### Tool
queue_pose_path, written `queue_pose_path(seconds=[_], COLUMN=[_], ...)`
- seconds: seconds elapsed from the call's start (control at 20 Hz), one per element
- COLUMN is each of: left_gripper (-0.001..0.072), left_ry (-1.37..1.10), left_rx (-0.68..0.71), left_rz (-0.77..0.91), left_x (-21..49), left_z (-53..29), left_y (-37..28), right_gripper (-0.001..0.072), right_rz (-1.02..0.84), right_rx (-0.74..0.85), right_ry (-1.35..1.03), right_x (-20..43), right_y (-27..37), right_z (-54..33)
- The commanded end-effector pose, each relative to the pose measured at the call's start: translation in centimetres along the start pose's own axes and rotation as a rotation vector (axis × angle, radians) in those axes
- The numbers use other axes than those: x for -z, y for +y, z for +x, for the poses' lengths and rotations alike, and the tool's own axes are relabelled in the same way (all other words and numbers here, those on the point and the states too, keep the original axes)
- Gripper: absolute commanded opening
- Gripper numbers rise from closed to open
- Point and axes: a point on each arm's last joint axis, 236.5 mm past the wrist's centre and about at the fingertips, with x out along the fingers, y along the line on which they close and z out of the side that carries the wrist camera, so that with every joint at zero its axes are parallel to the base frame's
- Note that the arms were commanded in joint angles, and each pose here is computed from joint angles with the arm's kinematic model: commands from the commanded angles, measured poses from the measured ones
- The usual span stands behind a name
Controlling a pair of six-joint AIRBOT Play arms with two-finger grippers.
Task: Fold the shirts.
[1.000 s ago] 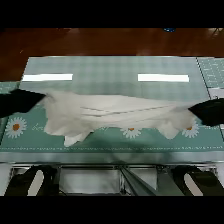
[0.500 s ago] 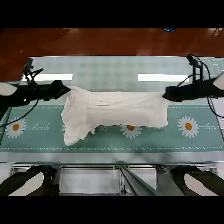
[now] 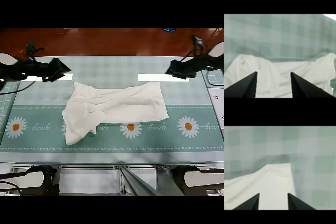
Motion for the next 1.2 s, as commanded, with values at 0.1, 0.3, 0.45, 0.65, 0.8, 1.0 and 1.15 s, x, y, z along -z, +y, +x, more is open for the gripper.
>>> queue_pose_path(seconds=[0.1,0.3,0.45,0.65,0.8,1.0,1.15], left_gripper=[0.0507,0.0507,0.0507,0.0507,0.0507,0.0506,0.0401], left_ry=[0.13,0.248,0.341,0.379,0.375,0.372,0.413], left_rx=[-0.31,-0.273,-0.145,-0.154,-0.173,-0.183,-0.192], left_rz=[-0.101,-0.288,-0.344,-0.355,-0.325,-0.276,-0.272], left_x=[3.9,13.8,18.7,21.4,21.4,21.5,22.6], left_z=[-10.0,-9.3,-6.8,-4.9,-3.0,-0.4,1.0], left_y=[10.7,13.6,12.0,12.2,12.3,11.8,11.9], right_gripper=[0.041,0.0409,0.0409,0.0409,0.0409,0.0409,0.0409], right_rz=[0.228,0.315,0.331,0.297,0.289,0.309,0.336], right_rx=[0.078,-0.045,-0.154,-0.166,-0.174,-0.184,-0.236], right_ry=[0.115,0.104,0.072,0.054,0.055,0.063,0.029], right_x=[4.8,13.1,15.8,16.5,16.6,16.7,15.7], right_y=[-10.2,-9.0,-6.2,-5.1,-4.7,-4.4,-3.4], right_z=[-4.8,-0.9,-0.4,-1.6,-2.1,-2.1,-2.4])
